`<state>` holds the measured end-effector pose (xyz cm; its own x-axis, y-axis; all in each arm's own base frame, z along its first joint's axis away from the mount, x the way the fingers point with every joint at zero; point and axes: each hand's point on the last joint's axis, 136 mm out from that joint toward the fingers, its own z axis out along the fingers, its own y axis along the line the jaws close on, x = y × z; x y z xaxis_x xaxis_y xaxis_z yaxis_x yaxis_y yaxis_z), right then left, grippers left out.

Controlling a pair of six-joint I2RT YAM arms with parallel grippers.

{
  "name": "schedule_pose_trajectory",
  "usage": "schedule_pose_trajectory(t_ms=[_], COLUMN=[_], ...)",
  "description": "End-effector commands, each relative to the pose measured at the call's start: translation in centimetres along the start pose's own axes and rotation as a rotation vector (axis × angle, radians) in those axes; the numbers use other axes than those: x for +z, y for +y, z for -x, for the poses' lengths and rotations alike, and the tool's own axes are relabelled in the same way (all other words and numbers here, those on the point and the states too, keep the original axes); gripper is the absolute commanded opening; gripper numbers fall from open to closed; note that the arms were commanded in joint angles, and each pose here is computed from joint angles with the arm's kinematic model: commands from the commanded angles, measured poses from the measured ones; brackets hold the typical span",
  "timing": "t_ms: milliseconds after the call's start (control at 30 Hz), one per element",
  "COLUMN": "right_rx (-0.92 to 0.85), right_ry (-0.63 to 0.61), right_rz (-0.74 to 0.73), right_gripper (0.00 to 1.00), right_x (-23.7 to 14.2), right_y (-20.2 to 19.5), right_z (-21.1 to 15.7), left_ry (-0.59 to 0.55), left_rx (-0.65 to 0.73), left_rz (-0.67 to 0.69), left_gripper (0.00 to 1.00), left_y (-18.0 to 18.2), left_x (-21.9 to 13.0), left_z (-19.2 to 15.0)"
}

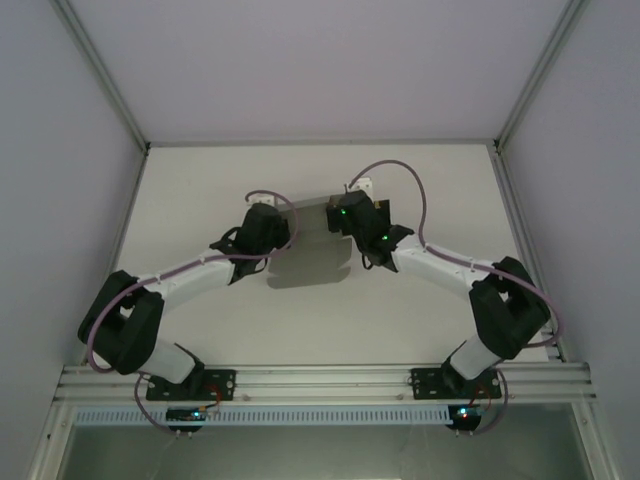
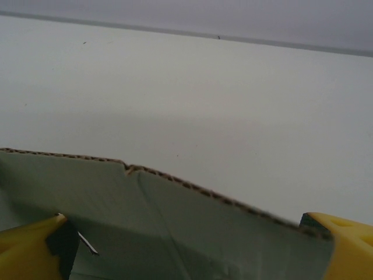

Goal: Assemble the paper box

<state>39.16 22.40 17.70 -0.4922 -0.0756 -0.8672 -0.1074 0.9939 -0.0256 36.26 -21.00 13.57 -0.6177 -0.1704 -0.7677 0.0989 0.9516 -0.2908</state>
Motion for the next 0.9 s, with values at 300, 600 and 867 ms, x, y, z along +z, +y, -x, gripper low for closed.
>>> schedule_pose_trajectory(t_ms=[300,600,867], right_rx=[0.011,0.036,0.036], right_ry=[0.085,0.182,0.146], right_rz=[-0.062,0.004,0.054], right_gripper=[0.99,0.99,0.99], right_x=[-7.0,-8.3,-5.7], right_y=[-5.8,-7.0,-5.2], right_z=[-3.4,-7.5,-5.5], left_ry=[-0.086,-0.087,-0.065], left_rx=[-0.024,0.032,0.051], left_rz=[0.035,0.029,-0.003], left_gripper=[0.0,0.0,0.0], left_y=[0.3,0.0,-0.5], left_x=[-3.0,-3.2,-3.5], left_z=[3.1,3.9,3.5])
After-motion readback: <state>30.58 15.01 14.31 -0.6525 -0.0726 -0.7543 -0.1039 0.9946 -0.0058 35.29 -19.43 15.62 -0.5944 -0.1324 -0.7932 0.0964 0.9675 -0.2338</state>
